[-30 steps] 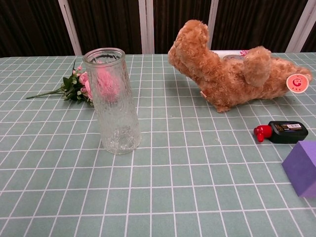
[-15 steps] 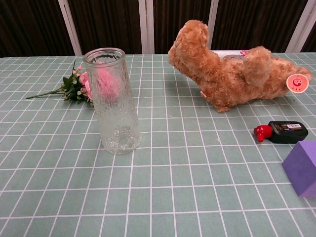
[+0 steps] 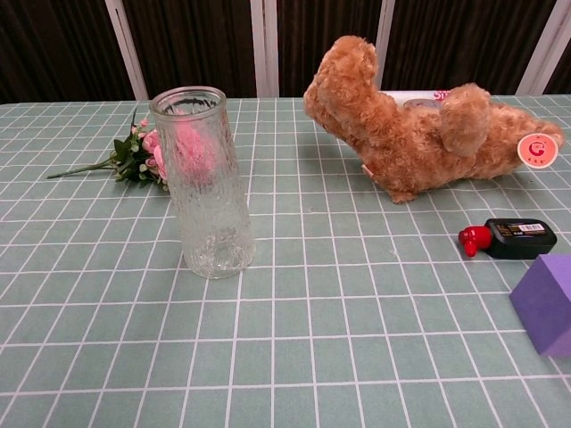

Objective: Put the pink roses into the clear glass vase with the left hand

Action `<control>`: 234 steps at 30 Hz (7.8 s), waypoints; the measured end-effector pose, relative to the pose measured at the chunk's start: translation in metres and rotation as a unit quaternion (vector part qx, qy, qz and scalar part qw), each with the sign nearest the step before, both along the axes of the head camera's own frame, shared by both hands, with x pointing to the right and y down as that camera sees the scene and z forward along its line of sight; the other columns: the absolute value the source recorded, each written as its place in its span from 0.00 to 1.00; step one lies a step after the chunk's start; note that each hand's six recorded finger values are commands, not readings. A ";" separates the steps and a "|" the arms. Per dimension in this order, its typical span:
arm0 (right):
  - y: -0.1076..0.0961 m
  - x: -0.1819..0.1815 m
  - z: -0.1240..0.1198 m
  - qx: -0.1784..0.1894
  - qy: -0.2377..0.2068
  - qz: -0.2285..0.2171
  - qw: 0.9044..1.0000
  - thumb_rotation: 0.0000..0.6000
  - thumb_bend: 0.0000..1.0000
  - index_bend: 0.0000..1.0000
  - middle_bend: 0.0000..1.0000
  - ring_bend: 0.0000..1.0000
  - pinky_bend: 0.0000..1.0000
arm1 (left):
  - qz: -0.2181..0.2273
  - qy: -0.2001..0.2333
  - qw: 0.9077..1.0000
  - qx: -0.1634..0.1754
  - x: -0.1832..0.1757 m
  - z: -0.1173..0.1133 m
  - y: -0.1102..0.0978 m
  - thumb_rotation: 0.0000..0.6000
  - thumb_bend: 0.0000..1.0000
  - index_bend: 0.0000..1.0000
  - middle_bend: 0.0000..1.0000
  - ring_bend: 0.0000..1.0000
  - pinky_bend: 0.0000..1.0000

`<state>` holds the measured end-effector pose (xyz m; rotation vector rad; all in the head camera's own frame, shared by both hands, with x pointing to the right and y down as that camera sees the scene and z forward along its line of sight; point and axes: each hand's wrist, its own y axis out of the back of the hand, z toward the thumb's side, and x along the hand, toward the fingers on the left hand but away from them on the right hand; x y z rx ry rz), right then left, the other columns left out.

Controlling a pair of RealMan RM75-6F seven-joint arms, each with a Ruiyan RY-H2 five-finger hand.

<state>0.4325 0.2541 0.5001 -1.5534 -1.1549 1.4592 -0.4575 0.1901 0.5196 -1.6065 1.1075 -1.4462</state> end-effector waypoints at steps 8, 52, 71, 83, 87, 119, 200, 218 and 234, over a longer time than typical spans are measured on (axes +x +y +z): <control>0.000 0.003 0.000 0.001 -0.001 0.004 1.000 1.00 0.22 0.11 0.05 0.00 0.00 | 0.030 -0.011 0.999 -0.020 0.028 0.016 -0.059 1.00 0.31 0.10 0.03 0.00 0.02; -0.003 -0.002 0.004 0.005 0.007 -0.003 1.000 1.00 0.22 0.11 0.05 0.00 0.00 | 0.016 -0.120 0.988 -0.099 0.163 0.173 -0.153 1.00 0.25 0.05 0.01 0.00 0.02; -0.004 0.000 0.007 0.002 0.014 0.000 1.000 1.00 0.22 0.11 0.05 0.00 0.00 | 0.056 -0.113 0.987 -0.100 0.213 0.205 -0.165 1.00 0.25 0.05 0.01 0.00 0.04; -0.003 0.000 0.004 0.008 0.012 0.002 1.000 1.00 0.22 0.11 0.05 0.00 0.00 | 0.069 -0.153 0.980 -0.103 0.226 0.216 -0.163 1.00 0.30 0.11 0.13 0.09 0.19; -0.003 0.000 0.004 0.009 0.012 0.004 1.000 1.00 0.22 0.11 0.05 0.00 0.00 | 0.071 -0.161 0.979 -0.100 0.229 0.219 -0.162 1.00 0.31 0.14 0.16 0.13 0.24; -0.002 0.004 -0.002 0.016 0.008 0.014 1.000 1.00 0.22 0.15 0.05 0.00 0.00 | 0.047 -0.107 0.993 0.031 0.202 0.189 -0.177 1.00 0.47 0.38 0.42 0.36 0.49; -0.002 0.000 -0.002 0.022 -0.001 0.004 1.000 1.00 0.22 0.15 0.06 0.00 0.00 | 0.020 0.524 0.850 -0.036 0.275 -0.010 -0.118 1.00 0.44 0.37 0.39 0.33 0.44; -0.003 -0.001 0.000 0.017 -0.001 0.003 1.000 1.00 0.22 0.15 0.06 0.00 0.00 | 0.036 0.493 0.864 -0.096 0.243 0.034 -0.098 1.00 0.33 0.26 0.23 0.16 0.29; -0.001 -0.002 -0.005 0.023 -0.011 0.000 1.000 1.00 0.22 0.15 0.06 0.00 0.00 | 0.091 0.444 0.883 -0.125 0.208 0.018 -0.095 1.00 0.22 0.07 0.00 0.00 0.05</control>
